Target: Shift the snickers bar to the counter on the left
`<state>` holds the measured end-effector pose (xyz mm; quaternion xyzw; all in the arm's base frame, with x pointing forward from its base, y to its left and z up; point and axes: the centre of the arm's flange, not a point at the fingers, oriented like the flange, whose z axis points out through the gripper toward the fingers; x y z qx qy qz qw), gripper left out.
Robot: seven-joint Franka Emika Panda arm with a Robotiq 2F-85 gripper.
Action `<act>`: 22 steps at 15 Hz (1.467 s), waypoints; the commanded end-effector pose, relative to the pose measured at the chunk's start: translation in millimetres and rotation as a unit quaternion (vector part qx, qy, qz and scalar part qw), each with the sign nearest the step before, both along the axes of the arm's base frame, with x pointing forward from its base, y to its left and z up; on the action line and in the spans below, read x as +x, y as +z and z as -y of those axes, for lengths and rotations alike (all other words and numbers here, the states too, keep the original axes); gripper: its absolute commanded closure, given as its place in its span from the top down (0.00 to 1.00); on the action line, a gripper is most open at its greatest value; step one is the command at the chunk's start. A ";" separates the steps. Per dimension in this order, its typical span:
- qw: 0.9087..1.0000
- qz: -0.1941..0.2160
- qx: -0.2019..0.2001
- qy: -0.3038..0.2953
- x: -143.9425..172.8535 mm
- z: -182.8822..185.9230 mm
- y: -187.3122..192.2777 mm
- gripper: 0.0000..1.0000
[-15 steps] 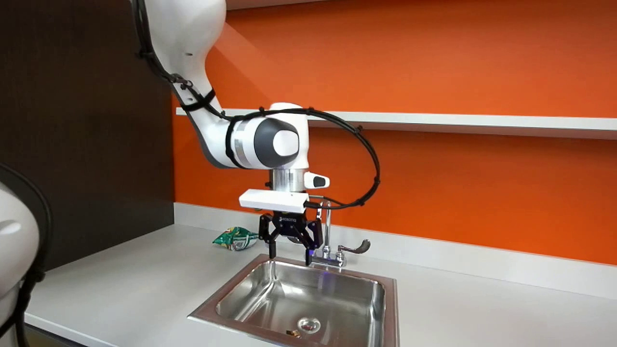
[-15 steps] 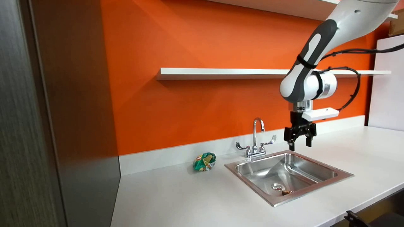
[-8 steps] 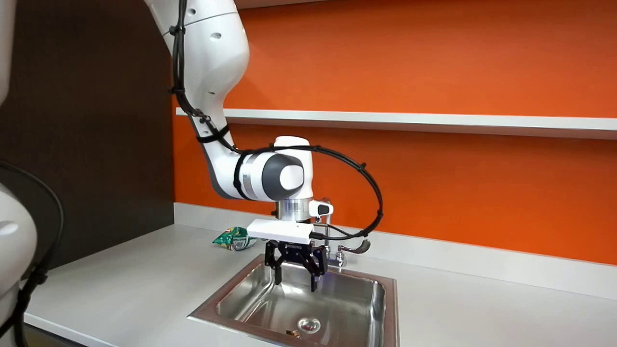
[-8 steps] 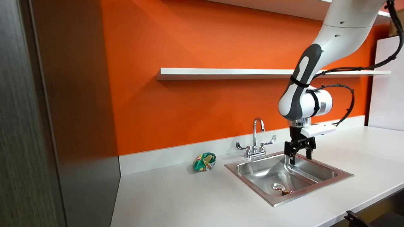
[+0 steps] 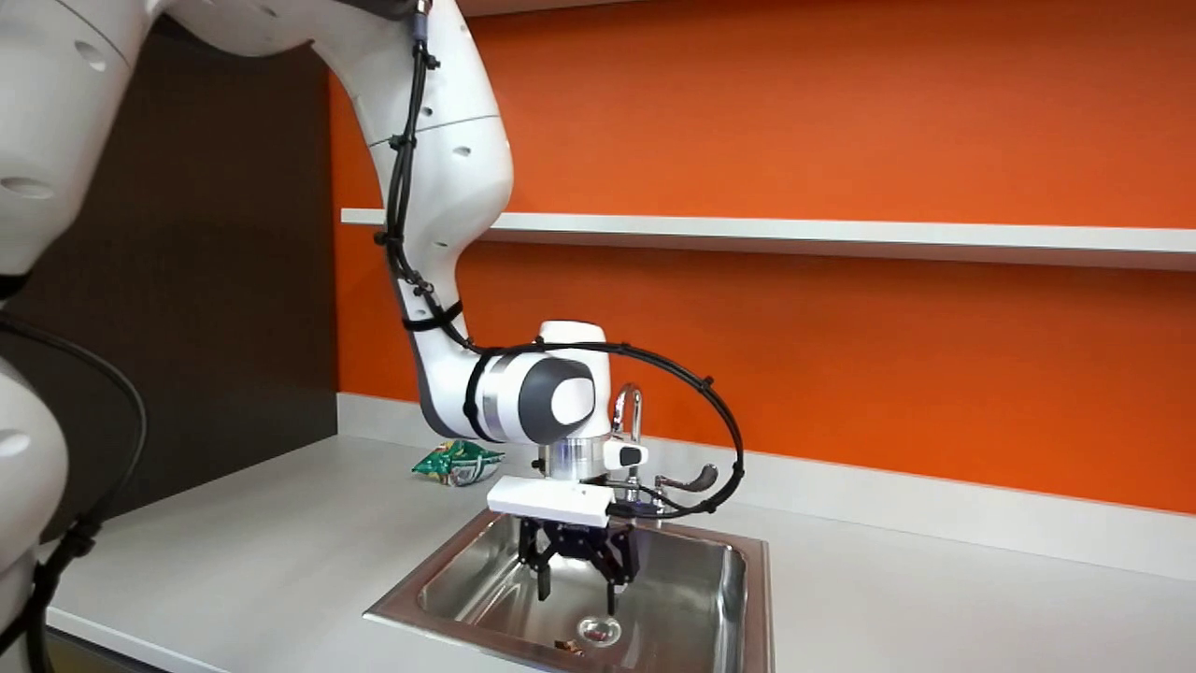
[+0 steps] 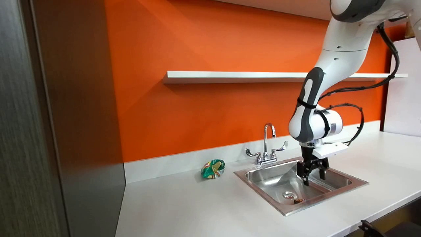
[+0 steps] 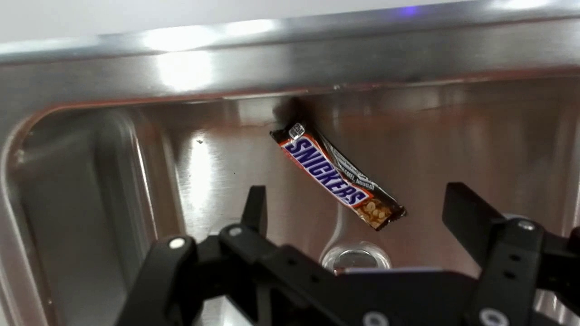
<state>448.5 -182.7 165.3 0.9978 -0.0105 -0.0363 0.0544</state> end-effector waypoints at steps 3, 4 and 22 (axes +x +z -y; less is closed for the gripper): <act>1.000 -0.010 0.001 0.000 -0.5 1.8 -16.3 1.00; 1.000 -0.012 0.001 0.000 -1.0 1.5 -17.7 1.00; 1.000 -0.014 0.000 -0.002 15.5 9.6 -33.2 1.00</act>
